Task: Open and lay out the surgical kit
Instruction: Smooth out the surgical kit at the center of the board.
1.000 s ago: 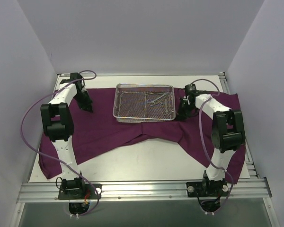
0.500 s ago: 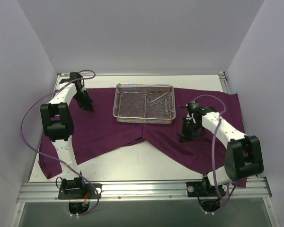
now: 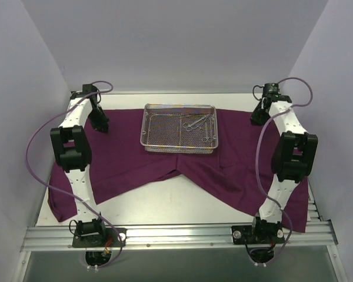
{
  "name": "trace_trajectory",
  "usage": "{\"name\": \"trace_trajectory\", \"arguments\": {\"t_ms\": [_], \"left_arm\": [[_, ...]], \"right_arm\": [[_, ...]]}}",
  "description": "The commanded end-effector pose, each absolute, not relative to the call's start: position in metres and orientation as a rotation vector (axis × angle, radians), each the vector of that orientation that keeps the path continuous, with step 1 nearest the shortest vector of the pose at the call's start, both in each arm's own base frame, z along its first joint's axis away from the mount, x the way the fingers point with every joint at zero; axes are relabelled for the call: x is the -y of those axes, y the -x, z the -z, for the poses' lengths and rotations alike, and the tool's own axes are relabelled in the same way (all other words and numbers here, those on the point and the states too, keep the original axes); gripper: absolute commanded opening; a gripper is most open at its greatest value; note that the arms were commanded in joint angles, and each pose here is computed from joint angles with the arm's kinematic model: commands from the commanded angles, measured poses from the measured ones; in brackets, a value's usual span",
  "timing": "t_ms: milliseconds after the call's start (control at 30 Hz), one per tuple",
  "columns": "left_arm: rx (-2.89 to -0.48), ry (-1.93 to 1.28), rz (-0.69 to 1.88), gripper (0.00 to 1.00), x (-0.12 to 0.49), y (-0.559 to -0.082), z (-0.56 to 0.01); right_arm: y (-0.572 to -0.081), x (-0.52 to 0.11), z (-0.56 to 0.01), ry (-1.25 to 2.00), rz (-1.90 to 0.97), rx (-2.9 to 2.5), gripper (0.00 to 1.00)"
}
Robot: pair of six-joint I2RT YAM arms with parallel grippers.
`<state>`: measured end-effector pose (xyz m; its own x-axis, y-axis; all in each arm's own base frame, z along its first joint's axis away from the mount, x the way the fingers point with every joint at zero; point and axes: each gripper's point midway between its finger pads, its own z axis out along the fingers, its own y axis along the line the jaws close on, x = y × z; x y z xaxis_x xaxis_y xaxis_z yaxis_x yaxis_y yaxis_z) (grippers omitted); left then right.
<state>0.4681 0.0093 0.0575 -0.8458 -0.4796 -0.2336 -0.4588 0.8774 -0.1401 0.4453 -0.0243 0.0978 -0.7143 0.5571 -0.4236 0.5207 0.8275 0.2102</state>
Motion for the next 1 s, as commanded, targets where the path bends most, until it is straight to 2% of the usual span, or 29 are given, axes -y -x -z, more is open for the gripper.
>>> {"name": "trace_trajectory", "arguments": {"t_ms": [0,33,133,333,500,833,967], "left_arm": [[-2.666,0.742,-0.021,0.14,-0.041,-0.495,-0.074],[-2.671,0.757,-0.043,0.08,-0.045,-0.495,-0.074],[-2.661,0.802,-0.070,0.02,-0.058,-0.508,-0.067],[-2.678,0.793,0.030,0.02,-0.049,-0.531,-0.048],[-2.771,0.868,0.064,0.02,-0.043,-0.521,-0.020],[-2.689,0.947,0.367,0.03,-0.051,-0.555,0.003],[-2.613,0.998,0.569,0.06,-0.059,-0.570,0.010]], "right_arm": [[-0.469,0.077,-0.097,-0.857,0.107,-2.452,0.00],[-0.471,0.090,-0.094,-0.877,0.126,-2.446,0.00],[-0.483,0.104,-0.081,-0.879,0.136,-2.452,0.00],[-0.488,0.104,-0.042,-0.845,0.151,-2.527,0.00],[-0.485,0.097,-0.008,-0.838,0.113,-2.594,0.00],[-0.507,0.099,0.047,-0.825,0.099,-2.666,0.00],[-0.512,0.100,0.071,-0.818,0.110,-2.714,0.00]]}}
